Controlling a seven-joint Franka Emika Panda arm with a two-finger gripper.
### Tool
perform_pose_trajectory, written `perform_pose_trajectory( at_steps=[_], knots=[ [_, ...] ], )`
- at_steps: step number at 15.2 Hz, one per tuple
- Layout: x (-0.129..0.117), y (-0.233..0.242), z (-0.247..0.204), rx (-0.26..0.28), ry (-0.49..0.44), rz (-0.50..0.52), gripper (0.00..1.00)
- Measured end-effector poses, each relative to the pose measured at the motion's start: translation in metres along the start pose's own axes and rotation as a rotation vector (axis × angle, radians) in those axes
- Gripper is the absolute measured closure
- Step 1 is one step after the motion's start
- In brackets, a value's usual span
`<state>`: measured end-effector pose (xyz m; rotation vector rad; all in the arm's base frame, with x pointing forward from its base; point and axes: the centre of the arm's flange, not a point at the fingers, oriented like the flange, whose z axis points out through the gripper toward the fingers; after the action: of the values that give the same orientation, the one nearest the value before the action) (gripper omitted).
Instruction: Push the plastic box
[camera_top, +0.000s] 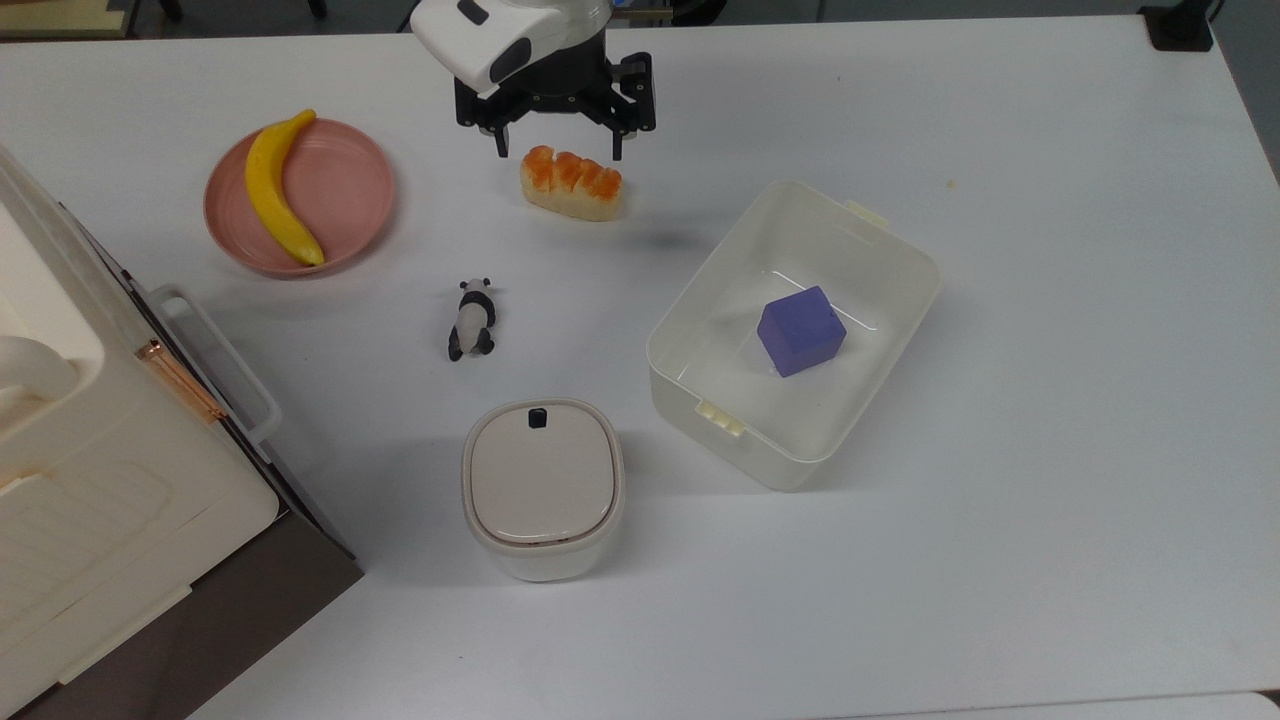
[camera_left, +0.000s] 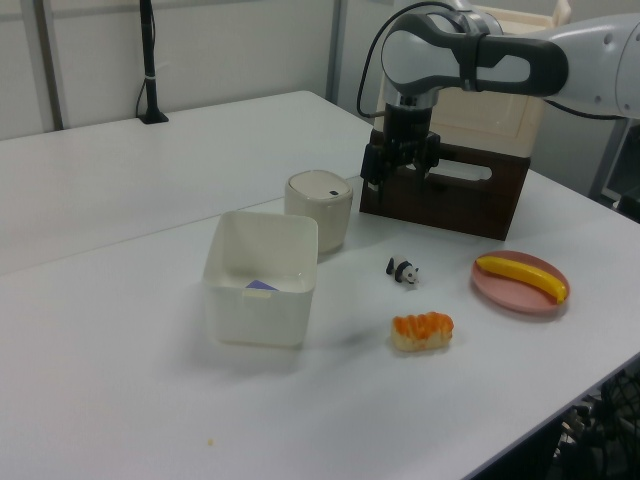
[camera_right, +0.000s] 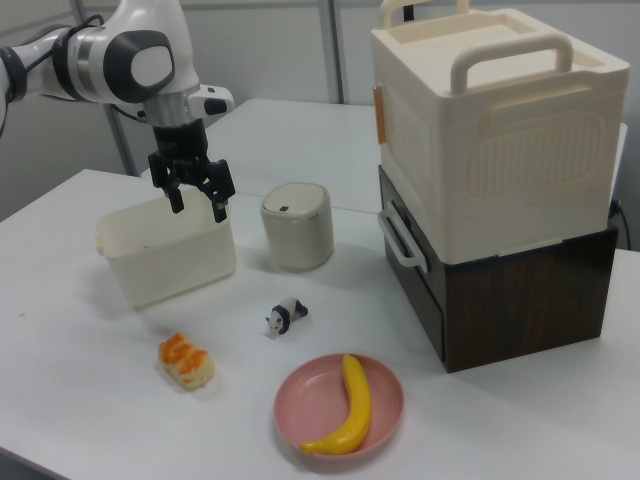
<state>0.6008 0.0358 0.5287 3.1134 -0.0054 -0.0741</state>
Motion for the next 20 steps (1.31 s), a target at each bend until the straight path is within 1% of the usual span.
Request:
perform_pose_trajectory(
  at_steps=[4,20],
  knots=[
    [0.0003,-0.0028,0.0012,0.016,-0.003,0.006,0.0],
    [0.0001,0.0013,0.0,0.018,-0.001,0.023,0.0]
  ],
)
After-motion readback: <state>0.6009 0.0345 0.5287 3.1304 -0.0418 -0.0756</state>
